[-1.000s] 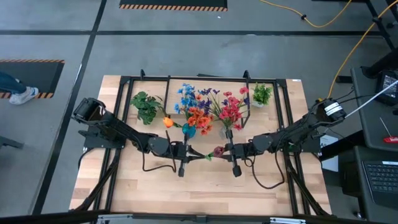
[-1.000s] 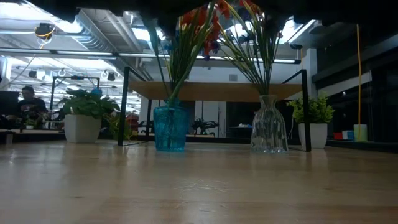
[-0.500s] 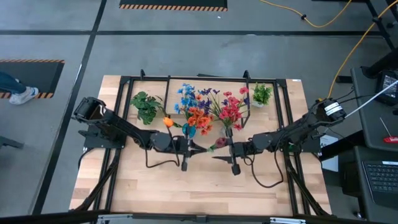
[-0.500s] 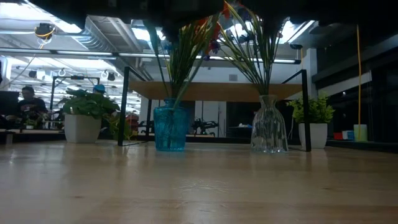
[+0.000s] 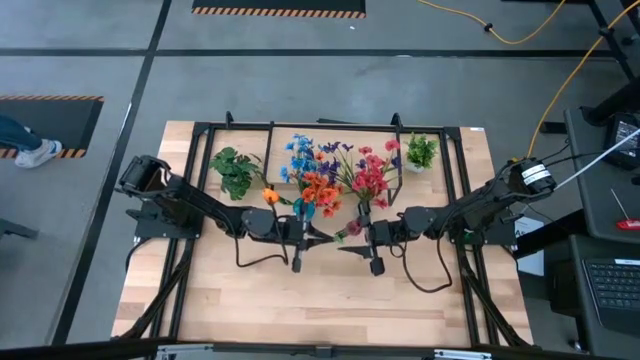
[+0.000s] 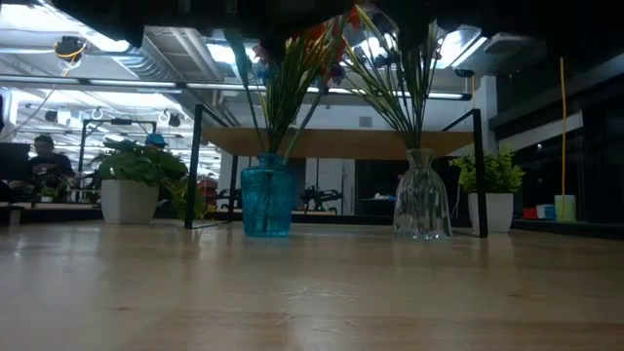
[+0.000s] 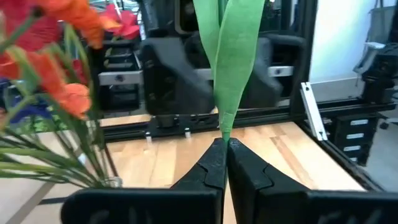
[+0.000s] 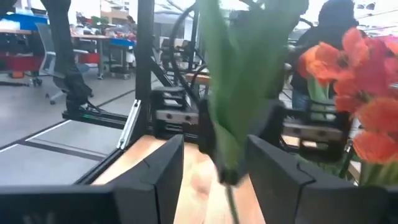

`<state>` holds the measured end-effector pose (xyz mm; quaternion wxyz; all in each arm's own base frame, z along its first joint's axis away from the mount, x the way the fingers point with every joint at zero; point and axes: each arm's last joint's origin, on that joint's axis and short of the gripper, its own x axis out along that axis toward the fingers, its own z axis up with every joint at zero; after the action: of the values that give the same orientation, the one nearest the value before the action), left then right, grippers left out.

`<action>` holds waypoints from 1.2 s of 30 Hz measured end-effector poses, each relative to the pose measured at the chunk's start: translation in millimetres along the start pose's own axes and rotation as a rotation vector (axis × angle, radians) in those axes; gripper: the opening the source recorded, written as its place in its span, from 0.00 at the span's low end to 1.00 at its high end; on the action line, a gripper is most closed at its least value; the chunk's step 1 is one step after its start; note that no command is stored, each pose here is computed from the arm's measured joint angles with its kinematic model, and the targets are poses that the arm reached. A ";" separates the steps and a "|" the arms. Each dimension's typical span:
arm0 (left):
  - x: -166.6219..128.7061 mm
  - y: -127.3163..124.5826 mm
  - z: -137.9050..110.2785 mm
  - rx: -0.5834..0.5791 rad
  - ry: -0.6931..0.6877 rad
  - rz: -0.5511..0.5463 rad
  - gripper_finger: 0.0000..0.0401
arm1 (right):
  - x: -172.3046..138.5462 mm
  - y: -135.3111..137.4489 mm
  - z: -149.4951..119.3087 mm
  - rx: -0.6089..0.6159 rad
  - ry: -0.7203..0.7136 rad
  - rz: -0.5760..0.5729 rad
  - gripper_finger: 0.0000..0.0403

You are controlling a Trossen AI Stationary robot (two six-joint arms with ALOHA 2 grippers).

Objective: Pick and place flowers into a vace then onto a shelf
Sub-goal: Put the red flower into the transparent vase

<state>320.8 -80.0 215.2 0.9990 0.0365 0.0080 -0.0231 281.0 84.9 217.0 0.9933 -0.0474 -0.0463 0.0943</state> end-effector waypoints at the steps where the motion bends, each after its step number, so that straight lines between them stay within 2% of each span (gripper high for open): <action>1: 0.4 1.9 -0.1 -0.001 0.000 0.006 0.01 | 1.3 0.0 1.1 -0.005 0.002 0.001 0.43; 13: 1.7 8.8 2.8 0.012 -0.034 0.020 0.01 | 5.7 -0.7 4.2 -0.030 0.023 -0.005 0.37; 16: 1.6 8.4 4.6 0.018 -0.054 -0.004 0.01 | 5.6 -0.6 4.0 -0.030 0.026 -0.003 0.35; 21: 1.7 8.3 4.1 0.013 -0.050 -0.019 0.01 | 5.6 -0.4 3.8 -0.031 0.028 0.000 0.24; 27: 1.7 7.8 3.9 0.012 -0.049 -0.029 0.01 | 5.6 -0.7 3.8 -0.030 0.028 -0.006 0.04; 36: 1.1 3.9 2.9 0.014 -0.036 -0.050 0.03 | 5.5 -0.1 2.8 -0.028 0.033 0.003 0.01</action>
<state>322.1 -76.4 218.3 0.9978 0.0431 -0.0092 -0.0486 286.1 86.1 220.3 0.9931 -0.0626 -0.0312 0.0944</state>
